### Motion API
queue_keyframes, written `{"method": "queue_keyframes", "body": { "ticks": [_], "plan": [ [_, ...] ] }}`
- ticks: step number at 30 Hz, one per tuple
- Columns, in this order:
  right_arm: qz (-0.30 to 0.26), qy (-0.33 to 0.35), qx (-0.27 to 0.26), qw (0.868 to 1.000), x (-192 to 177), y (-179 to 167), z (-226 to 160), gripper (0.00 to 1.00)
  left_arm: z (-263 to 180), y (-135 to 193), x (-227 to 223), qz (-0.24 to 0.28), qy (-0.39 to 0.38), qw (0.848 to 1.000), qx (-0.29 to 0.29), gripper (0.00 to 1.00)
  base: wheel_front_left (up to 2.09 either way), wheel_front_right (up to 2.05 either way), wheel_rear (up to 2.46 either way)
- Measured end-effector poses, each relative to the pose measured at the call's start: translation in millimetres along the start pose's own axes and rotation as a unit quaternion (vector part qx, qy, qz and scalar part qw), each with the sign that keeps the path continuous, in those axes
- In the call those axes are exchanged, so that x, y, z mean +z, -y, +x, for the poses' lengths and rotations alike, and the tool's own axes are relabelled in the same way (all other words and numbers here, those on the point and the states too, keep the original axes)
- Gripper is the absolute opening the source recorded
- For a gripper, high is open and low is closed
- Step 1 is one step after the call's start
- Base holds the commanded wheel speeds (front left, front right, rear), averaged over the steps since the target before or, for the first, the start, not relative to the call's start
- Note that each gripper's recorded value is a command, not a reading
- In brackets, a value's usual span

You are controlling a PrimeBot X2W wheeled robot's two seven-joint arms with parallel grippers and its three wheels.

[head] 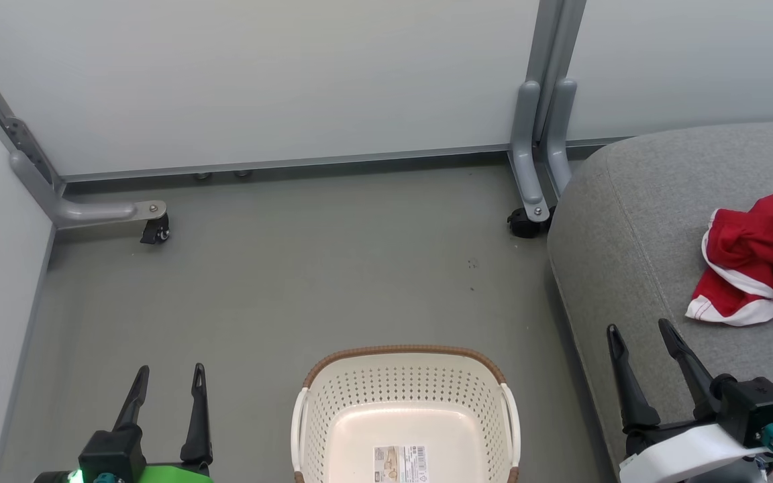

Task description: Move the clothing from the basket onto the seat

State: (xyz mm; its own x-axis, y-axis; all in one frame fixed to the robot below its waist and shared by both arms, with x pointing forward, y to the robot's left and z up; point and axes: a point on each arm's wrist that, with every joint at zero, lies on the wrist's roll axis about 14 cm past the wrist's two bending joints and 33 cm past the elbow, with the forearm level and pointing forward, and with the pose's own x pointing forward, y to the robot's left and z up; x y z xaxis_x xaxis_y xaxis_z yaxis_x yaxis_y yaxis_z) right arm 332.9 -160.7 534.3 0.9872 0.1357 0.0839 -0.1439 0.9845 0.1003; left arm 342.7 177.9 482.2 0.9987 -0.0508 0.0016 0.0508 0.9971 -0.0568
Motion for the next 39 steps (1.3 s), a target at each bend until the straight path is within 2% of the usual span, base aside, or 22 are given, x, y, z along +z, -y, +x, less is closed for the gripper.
{"method": "queue_keyframes", "body": {
  "ticks": [21,22,27,39],
  "plan": [
    [0.003,-0.003,0.003,1.0,-1,-3,1,1.0,0,-3,-5,0.004,-0.007,1.0,0.004,1.0,0.0,0.0,0.0],
    [0.004,-0.005,0.004,1.0,-2,-4,1,0.0,0,-2,-4,0.007,-0.006,1.0,0.002,0.0,0.0,0.0,0.0],
    [0.026,-0.019,0.001,0.999,-12,-4,-2,0.0,-3,-4,-16,-0.016,-0.03,0.999,0.012,0.0,0.0,0.0,0.0],
    [0.143,-0.025,-0.017,0.989,-19,5,3,0.0,-1,-15,-21,-0.133,-0.047,0.989,0.045,0.0,0.0,0.0,0.0]
  ]
}}
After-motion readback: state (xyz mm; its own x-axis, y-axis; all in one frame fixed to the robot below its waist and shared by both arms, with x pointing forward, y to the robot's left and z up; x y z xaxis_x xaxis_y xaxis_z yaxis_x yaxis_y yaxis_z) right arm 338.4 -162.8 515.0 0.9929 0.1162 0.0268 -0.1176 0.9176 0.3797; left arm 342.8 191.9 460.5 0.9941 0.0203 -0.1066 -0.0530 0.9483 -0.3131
